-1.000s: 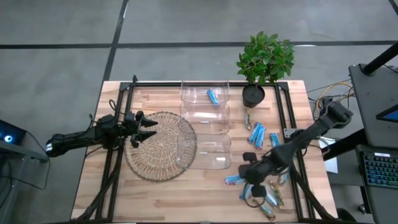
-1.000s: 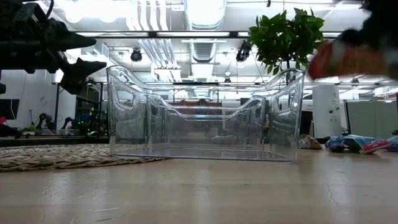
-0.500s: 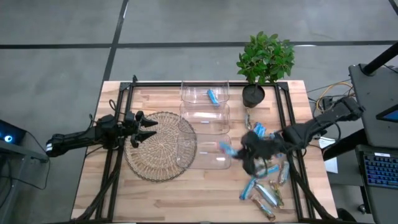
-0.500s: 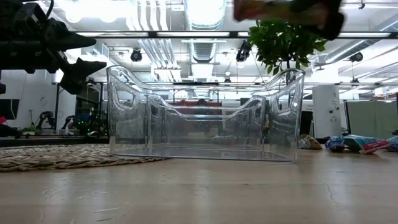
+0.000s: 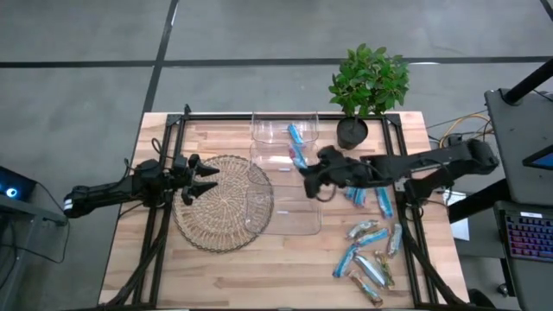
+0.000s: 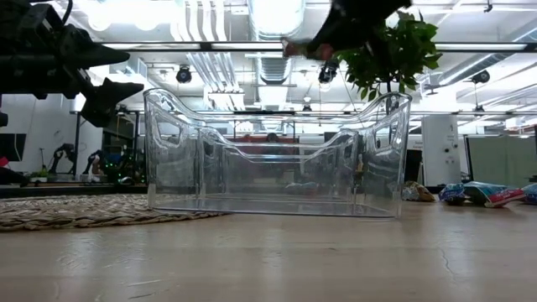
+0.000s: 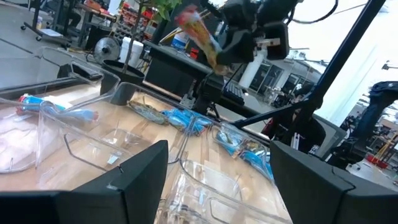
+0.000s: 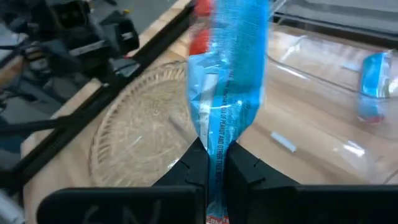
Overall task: Pick and place Granola Bars by type
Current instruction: Put the red granola bar into the top transparent bin
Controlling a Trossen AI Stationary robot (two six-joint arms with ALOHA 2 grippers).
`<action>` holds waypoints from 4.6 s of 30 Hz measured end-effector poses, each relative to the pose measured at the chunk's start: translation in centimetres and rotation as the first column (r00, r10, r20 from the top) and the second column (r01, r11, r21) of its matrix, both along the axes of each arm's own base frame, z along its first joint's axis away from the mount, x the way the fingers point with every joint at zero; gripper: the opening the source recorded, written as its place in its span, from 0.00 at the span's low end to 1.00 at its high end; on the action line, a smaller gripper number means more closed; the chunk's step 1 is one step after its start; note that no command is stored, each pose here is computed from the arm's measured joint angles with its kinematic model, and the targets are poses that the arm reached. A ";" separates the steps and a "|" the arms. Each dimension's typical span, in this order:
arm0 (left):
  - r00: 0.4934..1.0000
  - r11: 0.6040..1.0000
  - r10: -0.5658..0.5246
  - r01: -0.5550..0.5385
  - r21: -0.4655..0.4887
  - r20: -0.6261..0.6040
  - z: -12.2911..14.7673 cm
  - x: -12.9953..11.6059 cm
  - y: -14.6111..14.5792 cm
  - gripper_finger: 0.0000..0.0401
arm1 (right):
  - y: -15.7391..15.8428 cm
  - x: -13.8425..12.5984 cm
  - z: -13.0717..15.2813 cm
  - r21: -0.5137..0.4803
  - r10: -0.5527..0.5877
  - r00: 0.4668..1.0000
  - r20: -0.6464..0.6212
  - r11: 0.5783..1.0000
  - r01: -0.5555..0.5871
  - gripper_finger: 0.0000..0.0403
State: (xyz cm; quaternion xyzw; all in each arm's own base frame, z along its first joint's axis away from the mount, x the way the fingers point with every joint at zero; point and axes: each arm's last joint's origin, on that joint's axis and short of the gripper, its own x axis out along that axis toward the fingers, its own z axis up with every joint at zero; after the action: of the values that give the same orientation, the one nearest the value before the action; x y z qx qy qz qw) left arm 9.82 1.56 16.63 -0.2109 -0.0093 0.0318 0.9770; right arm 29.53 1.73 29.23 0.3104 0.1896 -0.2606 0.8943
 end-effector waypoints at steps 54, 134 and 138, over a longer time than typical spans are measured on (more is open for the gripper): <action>1.000 1.000 0.004 -0.004 -0.002 -0.012 -0.1 0.1 0.0 0.65 | -19.5 15.3 -7.4 0.045 -0.373 0.644 -0.668 0.844 0.535 0.03; 1.000 1.000 0.007 -0.008 -0.002 -0.013 -0.1 0.1 0.0 0.65 | -7.1 12.9 4.9 -0.019 0.265 0.636 -0.724 0.915 -0.403 0.51; 1.000 1.000 0.008 -0.008 -0.002 -0.012 -0.1 0.1 0.0 0.65 | -4.0 12.8 4.4 0.023 0.339 0.550 -0.763 0.865 -0.501 0.51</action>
State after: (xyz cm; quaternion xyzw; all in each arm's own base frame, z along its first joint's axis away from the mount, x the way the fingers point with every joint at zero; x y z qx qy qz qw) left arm 9.89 1.60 16.52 -0.2118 -0.0042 0.0369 0.9766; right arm 42.33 -2.29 33.58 0.0307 0.5801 -0.1589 0.7983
